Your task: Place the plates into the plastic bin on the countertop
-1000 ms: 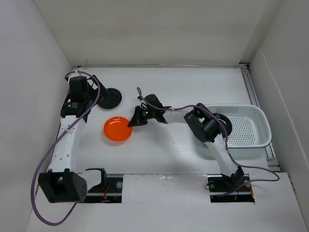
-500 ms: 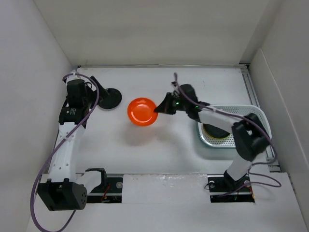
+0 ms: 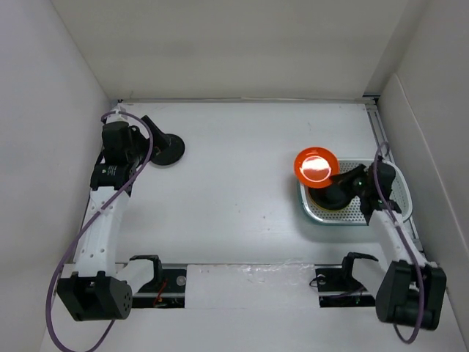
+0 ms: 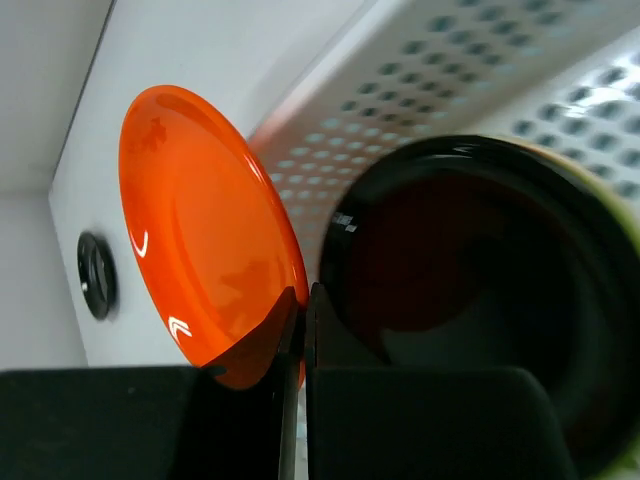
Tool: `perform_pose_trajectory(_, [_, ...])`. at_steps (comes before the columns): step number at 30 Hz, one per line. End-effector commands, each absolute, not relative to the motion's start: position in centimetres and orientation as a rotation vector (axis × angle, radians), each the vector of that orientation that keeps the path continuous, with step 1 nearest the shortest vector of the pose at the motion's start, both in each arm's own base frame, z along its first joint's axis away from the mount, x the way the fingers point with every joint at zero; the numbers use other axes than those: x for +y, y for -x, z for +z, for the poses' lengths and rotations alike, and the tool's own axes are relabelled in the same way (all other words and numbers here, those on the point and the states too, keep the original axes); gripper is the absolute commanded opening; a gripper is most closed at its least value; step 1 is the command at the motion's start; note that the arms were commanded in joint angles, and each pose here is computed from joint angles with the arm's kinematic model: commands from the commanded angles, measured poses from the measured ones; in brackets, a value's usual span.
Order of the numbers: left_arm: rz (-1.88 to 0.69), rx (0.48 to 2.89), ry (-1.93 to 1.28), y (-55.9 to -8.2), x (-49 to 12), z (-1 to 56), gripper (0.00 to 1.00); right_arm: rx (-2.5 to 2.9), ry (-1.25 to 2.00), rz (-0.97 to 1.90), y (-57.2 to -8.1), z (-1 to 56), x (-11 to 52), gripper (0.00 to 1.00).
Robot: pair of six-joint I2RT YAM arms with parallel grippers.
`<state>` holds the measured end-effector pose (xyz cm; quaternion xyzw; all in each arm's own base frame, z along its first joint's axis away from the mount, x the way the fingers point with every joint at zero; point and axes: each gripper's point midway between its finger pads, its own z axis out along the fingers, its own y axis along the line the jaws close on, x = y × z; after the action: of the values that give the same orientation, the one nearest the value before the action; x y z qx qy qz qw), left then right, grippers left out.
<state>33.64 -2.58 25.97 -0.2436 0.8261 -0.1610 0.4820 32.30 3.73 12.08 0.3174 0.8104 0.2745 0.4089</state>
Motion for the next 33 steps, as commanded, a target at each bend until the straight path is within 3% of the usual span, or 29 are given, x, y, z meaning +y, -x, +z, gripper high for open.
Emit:
perform_pose_trajectory(1, [-0.444,1.985,0.534,-33.9,-3.4,27.0,1.00,1.915,-0.950,0.555,-30.3,13.0,-0.5,0.00])
perform_pose_trajectory(10, [-0.456,1.979,0.525,-33.5,-3.6,27.2,1.00,1.849,-1.114,0.331,-27.0,12.7,-4.9,0.00])
perform_pose_trajectory(22, [-0.438,1.965,0.534,-33.4,-3.2,27.4,1.00,1.923,-1.049,0.449,-26.6,11.5,-2.6,0.00])
perform_pose_trajectory(24, [-0.438,1.965,0.534,-33.4,-3.2,27.4,1.00,1.909,-1.030,0.464,-26.6,12.0,-2.4,0.18])
perform_pose_trajectory(25, [-0.438,1.965,0.534,-33.4,-3.2,27.4,1.00,1.919,-1.020,0.490,-26.4,12.1,-1.9,0.45])
perform_pose_trajectory(29, [-0.438,1.965,0.534,-33.4,-3.2,27.4,1.00,1.898,-0.992,0.509,-26.2,13.2,-1.6,0.72])
perform_pose_trajectory(30, [-0.438,1.965,0.534,-33.4,-3.2,27.4,1.00,1.916,-0.985,0.516,-26.0,13.0,-1.3,0.84])
perform_pose_trajectory(31, [-0.436,1.974,0.537,-33.6,-3.2,27.1,1.00,1.905,-0.976,0.517,-25.9,13.5,-1.3,0.84])
perform_pose_trajectory(32, [-0.436,1.974,0.537,-33.6,-3.2,27.1,1.00,1.901,-0.962,0.512,-25.6,14.2,-1.2,1.00])
perform_pose_trajectory(33, [-0.427,1.972,0.542,-33.6,-3.1,27.1,1.00,1.894,-0.963,0.503,-25.5,14.6,-1.3,1.00])
